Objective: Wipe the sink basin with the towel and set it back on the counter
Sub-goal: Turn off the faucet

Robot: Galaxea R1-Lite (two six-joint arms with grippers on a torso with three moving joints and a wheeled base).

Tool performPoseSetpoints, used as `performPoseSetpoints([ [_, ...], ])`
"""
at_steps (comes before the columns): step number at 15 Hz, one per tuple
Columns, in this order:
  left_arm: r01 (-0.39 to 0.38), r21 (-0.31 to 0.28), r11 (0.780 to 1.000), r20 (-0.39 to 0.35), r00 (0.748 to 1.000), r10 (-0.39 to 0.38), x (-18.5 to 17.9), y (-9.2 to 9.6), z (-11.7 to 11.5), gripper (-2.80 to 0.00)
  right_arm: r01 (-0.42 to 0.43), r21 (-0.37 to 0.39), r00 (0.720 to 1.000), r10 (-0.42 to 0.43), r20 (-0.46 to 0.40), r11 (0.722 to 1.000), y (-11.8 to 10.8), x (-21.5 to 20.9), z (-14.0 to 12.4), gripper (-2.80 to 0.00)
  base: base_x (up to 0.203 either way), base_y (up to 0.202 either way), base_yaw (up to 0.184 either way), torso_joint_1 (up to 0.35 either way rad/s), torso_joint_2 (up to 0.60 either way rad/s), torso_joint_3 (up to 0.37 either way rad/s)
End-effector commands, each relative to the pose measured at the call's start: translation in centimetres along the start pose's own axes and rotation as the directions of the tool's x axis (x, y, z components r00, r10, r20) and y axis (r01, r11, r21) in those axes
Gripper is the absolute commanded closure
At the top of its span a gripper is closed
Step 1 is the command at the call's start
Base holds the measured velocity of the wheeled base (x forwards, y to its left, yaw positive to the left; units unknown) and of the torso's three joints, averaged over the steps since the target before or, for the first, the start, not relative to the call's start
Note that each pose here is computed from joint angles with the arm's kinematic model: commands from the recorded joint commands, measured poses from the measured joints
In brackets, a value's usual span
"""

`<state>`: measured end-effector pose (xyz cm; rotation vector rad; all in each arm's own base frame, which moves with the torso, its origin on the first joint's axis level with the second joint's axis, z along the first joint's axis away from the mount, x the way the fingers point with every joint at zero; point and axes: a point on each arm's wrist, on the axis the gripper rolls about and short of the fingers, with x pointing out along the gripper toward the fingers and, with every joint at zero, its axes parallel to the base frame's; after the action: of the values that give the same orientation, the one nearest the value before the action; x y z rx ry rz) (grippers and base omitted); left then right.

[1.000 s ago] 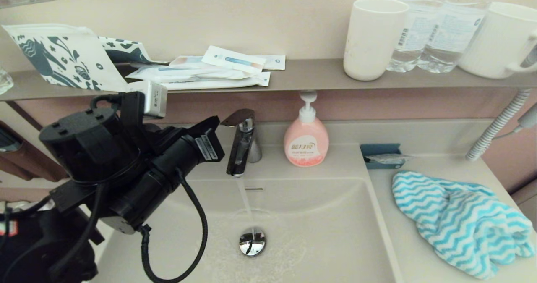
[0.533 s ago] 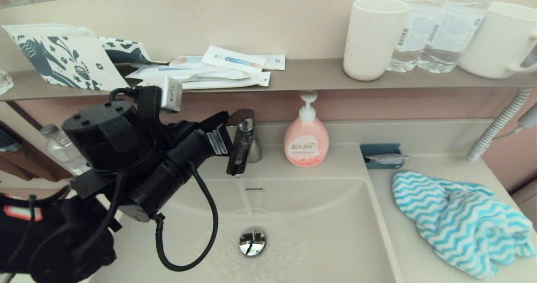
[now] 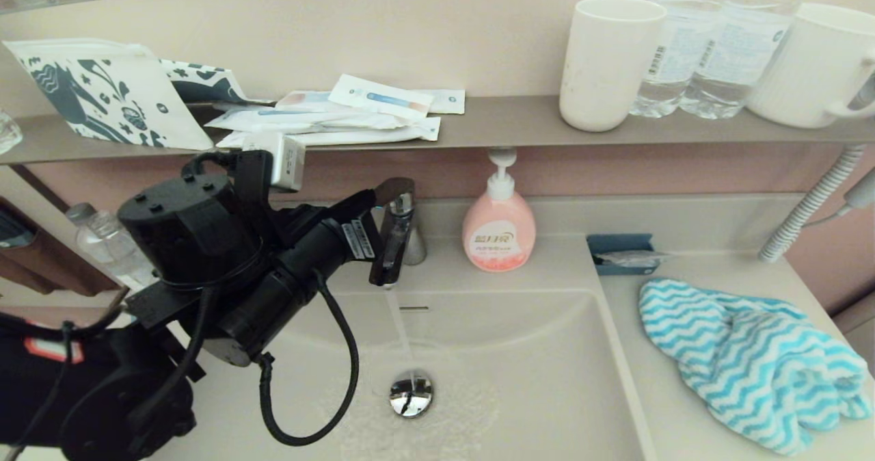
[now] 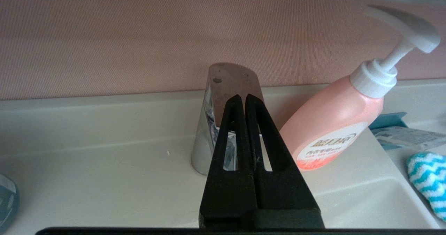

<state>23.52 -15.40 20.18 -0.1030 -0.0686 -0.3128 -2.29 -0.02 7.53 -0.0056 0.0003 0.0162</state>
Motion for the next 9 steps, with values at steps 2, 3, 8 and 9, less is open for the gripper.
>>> performPoseSetpoints([
  [2,-0.003,0.003,1.000,-0.010,1.000,0.003,0.06,0.01,-0.35,0.00,-0.001,-0.001,1.000,0.001,-0.001,1.000,0.00,0.01,0.00,0.00,0.000,0.000,0.000,0.000,0.00,0.000],
  [3,-0.003,0.002,1.000,-0.007,1.000,0.003,0.02,0.01,-0.26,0.00,-0.001,-0.001,1.000,0.001,0.000,1.000,0.00,0.01,0.01,0.00,0.000,0.000,0.000,0.000,0.00,0.000],
  [8,-0.004,0.005,1.000,-0.015,1.000,0.004,-0.01,0.03,-0.49,0.00,-0.001,-0.001,1.000,0.001,-0.001,1.000,0.00,0.01,0.00,0.00,0.000,0.000,0.000,0.000,0.00,0.000],
  [9,-0.006,0.007,1.000,-0.018,1.000,0.006,-0.04,0.09,-0.57,0.00,-0.001,-0.001,1.000,0.001,0.000,1.000,0.00,0.01,0.01,0.00,0.000,0.000,0.000,0.000,0.00,0.000],
])
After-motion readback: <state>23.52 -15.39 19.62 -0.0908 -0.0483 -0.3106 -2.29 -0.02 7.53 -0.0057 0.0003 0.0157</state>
